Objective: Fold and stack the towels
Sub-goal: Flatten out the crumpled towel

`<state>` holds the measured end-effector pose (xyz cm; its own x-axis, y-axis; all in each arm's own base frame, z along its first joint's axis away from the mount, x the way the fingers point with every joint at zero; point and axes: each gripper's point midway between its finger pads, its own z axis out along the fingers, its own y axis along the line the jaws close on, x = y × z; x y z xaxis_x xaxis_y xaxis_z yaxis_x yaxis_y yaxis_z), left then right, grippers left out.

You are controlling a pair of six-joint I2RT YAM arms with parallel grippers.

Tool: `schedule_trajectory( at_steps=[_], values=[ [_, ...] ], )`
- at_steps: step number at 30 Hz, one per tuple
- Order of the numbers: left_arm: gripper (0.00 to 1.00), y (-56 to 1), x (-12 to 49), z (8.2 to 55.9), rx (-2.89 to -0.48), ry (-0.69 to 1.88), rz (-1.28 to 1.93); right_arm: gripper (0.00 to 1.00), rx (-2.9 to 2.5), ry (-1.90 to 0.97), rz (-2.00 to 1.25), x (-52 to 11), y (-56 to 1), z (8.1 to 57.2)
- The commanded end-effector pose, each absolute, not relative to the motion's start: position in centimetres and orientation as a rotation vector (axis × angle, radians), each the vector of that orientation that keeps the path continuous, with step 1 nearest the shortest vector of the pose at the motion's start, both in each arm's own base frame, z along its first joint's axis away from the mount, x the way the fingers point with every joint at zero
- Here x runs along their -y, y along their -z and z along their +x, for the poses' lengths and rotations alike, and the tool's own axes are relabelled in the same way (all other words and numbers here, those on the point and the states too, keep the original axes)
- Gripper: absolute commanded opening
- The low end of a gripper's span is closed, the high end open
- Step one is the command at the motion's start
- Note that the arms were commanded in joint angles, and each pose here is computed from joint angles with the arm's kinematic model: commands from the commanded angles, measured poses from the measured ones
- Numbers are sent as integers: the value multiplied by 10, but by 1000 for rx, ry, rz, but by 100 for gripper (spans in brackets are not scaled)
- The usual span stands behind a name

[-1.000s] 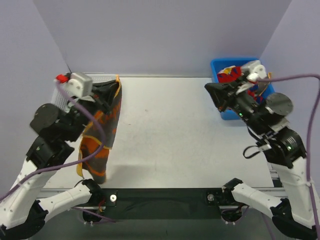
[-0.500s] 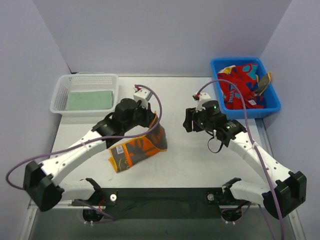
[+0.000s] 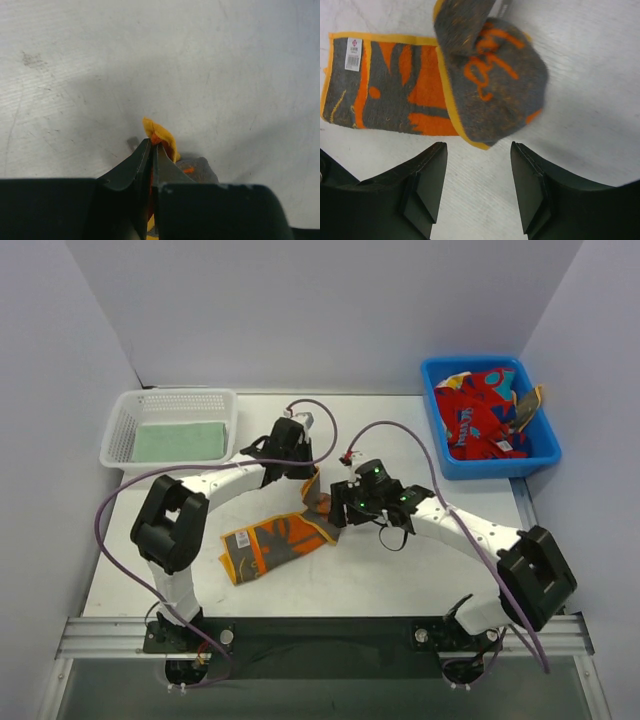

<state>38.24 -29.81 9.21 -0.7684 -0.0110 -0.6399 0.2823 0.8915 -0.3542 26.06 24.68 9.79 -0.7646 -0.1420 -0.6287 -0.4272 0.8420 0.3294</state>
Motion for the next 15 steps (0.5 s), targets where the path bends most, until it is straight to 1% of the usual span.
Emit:
schedule_trajectory(
  at_steps=[1,4,7,8,9,11,12,15],
  values=[
    [0,-116,301,408,-2350,709,96,54,-2343,-652,-496,-282,-104,270],
    [0,-112,291,411,-2369,702,78,54,-2336,-583,-608,-299,-94,276],
    [0,-103,285,409,-2402,695,97,54,-2333,-441,-747,-311,-86,281],
    [0,-98,280,412,-2413,693,97,54,-2319,-346,-822,-309,-78,287],
    [0,-95,281,410,-2425,710,110,55,-2299,-301,-899,-314,-76,283],
    [0,-84,277,411,-2455,713,115,55,-2222,-195,-1016,-320,-78,292],
    [0,-83,279,412,-2459,731,128,55,-2216,-137,-1056,-320,-69,293],
    [0,-73,280,413,-2491,748,141,54,-2189,-72,-1151,-326,-58,298]
  ],
)
